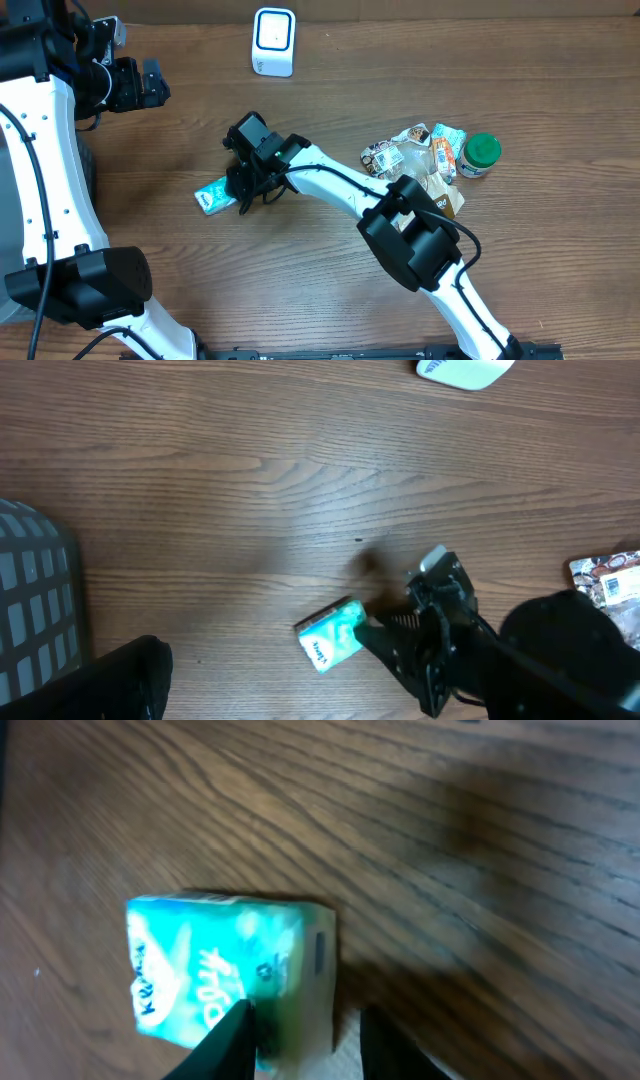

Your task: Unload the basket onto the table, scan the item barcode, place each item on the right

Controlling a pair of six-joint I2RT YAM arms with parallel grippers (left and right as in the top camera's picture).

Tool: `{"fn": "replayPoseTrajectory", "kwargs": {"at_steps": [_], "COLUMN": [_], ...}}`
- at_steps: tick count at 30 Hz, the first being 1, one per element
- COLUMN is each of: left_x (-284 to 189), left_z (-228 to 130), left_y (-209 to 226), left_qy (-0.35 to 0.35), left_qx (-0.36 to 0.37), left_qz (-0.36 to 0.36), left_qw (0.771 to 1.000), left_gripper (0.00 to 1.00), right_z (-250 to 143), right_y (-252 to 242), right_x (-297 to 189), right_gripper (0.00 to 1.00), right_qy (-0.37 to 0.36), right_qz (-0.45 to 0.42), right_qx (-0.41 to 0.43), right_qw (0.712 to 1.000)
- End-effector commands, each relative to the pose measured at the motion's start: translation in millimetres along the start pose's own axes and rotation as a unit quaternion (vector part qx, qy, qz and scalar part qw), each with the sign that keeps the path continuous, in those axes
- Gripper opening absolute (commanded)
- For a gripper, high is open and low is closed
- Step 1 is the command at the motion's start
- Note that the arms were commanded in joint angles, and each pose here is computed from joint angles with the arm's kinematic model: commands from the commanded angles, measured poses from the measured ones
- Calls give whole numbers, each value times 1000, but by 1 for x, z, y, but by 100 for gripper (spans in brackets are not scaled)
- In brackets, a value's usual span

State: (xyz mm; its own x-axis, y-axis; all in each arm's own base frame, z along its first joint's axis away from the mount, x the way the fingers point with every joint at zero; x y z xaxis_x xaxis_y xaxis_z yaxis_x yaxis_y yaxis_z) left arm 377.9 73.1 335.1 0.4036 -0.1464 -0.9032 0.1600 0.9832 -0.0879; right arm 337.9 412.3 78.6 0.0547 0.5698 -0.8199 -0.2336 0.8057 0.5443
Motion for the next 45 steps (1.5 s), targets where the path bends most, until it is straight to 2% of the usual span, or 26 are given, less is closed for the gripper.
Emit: {"fn": "replayPoseTrajectory", "kwargs": {"at_steps": [1,4,5,7,10,16,20,22,26,27,28,29,30,31,32,33,36,37,38,39,42,45], "left_x": [-2,-2,-2,-2,-2,-2,-2,-2,-2,-2,-2,-2,-2,-2,-2,-2,-2,-2,-2,-2,-2,-2], "left_z": [2,2,2,2,2,2,2,2,2,2,2,2,2,2,2,2,2,2,2,2,2,2], "left_y": [-4,-4,-4,-4,-4,-4,-4,-4,-4,-4,-4,-4,-4,-4,-4,-4,-4,-4,-4,-4,-4,-4], "left_qy": [-6,-6,-6,-6,-6,-6,-6,-6,-6,-6,-6,-6,-6,-6,-6,-6,-6,-6,-6,-6,-6,-6], "left_qx": [12,12,12,12,12,12,12,12,12,12,12,12,12,12,12,12,12,12,12,12,12,12], "left_qz": [-4,-4,-4,-4,-4,-4,-4,-4,-4,-4,-4,-4,-4,-4,-4,-4,-4,-4,-4,-4,-4,-4], "left_qw": [1000,1000,1000,1000,1000,1000,1000,1000,1000,1000,1000,1000,1000,1000,1000,1000,1000,1000,1000,1000,1000,1000], "left_gripper": [100,100,99,100,100,99,100,100,100,100,100,100,100,99,100,100,100,100,100,100,100,100], "right_z": [0,-11,-14,-15,-9,15,9,0,-6,-6,-5,-3,-3,-2,-1,-1,-5,-8,-9,-10,-12,-16], "right_y": [4,6,6,6,6,-11,-23,-34,-46,-47,-48,-51,-53,-54,-54,-53,-43,-32,-30,-24,-11,-6], "right_x": [8,25,27,26,15,-80,-105,-105,-102,-103,-103,-105,-106,-109,-113,-115,-115,-111,-109,-103,-82,-55], "right_gripper": [27,24,20,4,4,4,4,4,4,9,21,28,39,56,68,70,69,56,52,47,38,37], "right_qy": [-6,7,10,12,6,-1,33,69,94,95,94,92,92,92,89,87,96,108,109,103,82,38], "right_qz": [4,2,0,-5,-6,-33,-49,-70,-106,-109,-115,-124,-128,-129,-130,-128,-83,-39,-31,-27,-24,-63], "right_qx": [-13,-32,-36,-35,-30,18,-52,-109,-174,-190,-201,-201,-198,-186,-163,-135,-62,-10,14,64,93,130], "right_qw": [1000,999,999,999,1000,999,997,989,975,971,968,967,967,970,974,979,990,993,993,992,992,989]}}
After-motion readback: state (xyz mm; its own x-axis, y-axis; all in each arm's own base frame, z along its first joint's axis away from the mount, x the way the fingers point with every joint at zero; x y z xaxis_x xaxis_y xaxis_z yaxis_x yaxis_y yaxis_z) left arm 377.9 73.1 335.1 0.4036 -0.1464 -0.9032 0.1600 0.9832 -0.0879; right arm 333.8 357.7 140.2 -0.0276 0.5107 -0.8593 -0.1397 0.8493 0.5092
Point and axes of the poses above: each gripper's point midway between its finger pads, its own x axis out along the fingers, its own y axis along the line the jaws close on, z = x × y, the point moved 8 cm from there along -x, back along the fingers, and after that the axes turned 15 degrees about x, right-handed, at the moved point
